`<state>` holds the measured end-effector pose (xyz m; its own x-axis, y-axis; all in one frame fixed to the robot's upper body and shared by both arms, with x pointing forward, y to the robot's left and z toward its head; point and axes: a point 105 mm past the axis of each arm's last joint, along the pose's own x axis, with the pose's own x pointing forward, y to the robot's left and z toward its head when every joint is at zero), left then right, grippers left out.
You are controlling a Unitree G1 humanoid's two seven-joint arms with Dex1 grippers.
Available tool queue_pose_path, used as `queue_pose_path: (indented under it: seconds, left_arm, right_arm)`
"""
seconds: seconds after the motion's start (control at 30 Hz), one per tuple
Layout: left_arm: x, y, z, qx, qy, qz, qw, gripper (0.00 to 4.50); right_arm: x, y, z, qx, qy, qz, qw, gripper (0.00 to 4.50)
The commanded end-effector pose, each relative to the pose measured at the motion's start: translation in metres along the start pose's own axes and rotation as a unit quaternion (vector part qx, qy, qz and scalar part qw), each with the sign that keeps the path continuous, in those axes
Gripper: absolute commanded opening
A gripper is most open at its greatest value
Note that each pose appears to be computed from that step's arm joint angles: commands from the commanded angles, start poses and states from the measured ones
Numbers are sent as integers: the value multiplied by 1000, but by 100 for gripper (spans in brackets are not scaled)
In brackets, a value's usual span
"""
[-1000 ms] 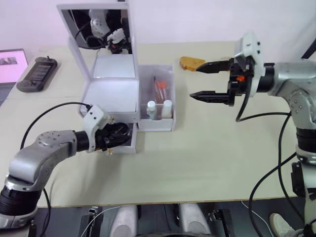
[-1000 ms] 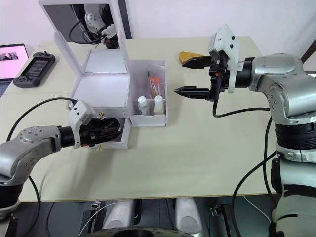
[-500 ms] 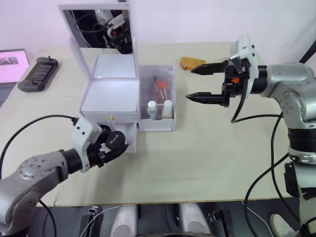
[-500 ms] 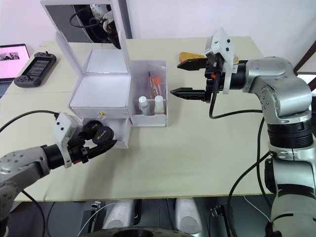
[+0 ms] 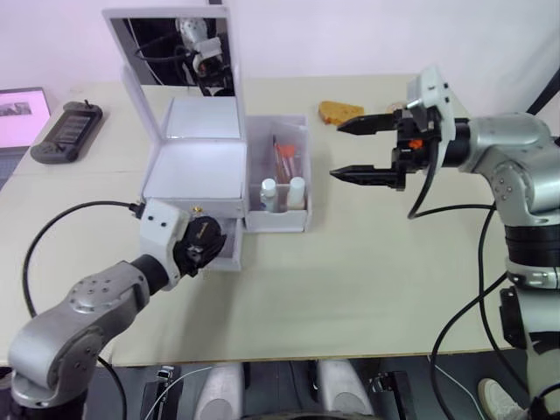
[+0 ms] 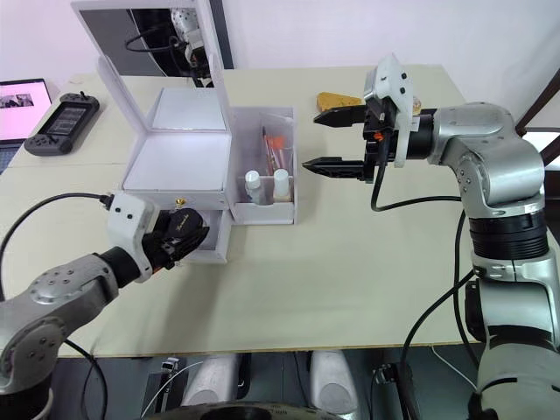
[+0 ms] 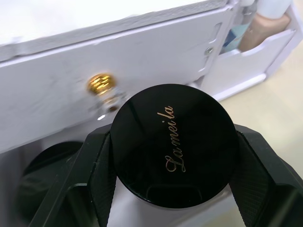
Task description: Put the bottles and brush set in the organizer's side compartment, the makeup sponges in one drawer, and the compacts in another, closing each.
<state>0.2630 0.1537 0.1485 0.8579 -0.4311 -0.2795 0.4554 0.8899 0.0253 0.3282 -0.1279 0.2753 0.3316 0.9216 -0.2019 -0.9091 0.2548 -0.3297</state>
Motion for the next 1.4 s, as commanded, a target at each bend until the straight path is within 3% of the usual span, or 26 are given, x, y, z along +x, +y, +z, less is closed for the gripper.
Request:
queue_pose_path:
  seconds: [0.03, 0.43, 0.5, 0.57, 0.9, 1.07, 1.17, 1.23, 1.33, 1.4]
  left_arm:
    - [1, -3, 4, 9, -7, 0, 1000, 267]
    - [2, -2, 2, -2, -7, 12, 1000, 267]
    - [2, 1, 2, -6, -9, 20, 1000, 373]
    - [1, 3, 2, -3, -6, 25, 1000, 447]
    - [-6, -3, 6, 3, -11, -4, 1000, 447]
    - [-44, 7, 25, 2, -57, -40, 998, 447]
    - [-77, -3, 20, -3, -45, -120, 992, 447]
    - [-95, 2, 14, 6, -19, -138, 990, 447]
    - [-112, 33, 14, -23, -37, -93, 995, 447]
    - [-124, 67, 6, -56, -54, -23, 997, 447]
  right_arm:
    - [-1, 0, 19, -34, -10, -1, 999, 450]
    - [1, -1, 22, -35, -9, 2, 999, 450]
    - [1, -1, 22, -35, -10, 2, 999, 450]
    - [0, -1, 22, -35, -9, 1, 999, 450]
    - [1, 0, 22, -35, -9, 3, 999, 450]
    - [1, 3, 21, -29, -8, 24, 999, 450]
    - [4, 11, 20, -26, -8, 53, 998, 450]
    - [7, 13, 22, -25, -13, 65, 998, 450]
    - [7, 12, 21, -25, -13, 72, 997, 450]
    - [5, 14, 18, -27, -6, 80, 996, 450]
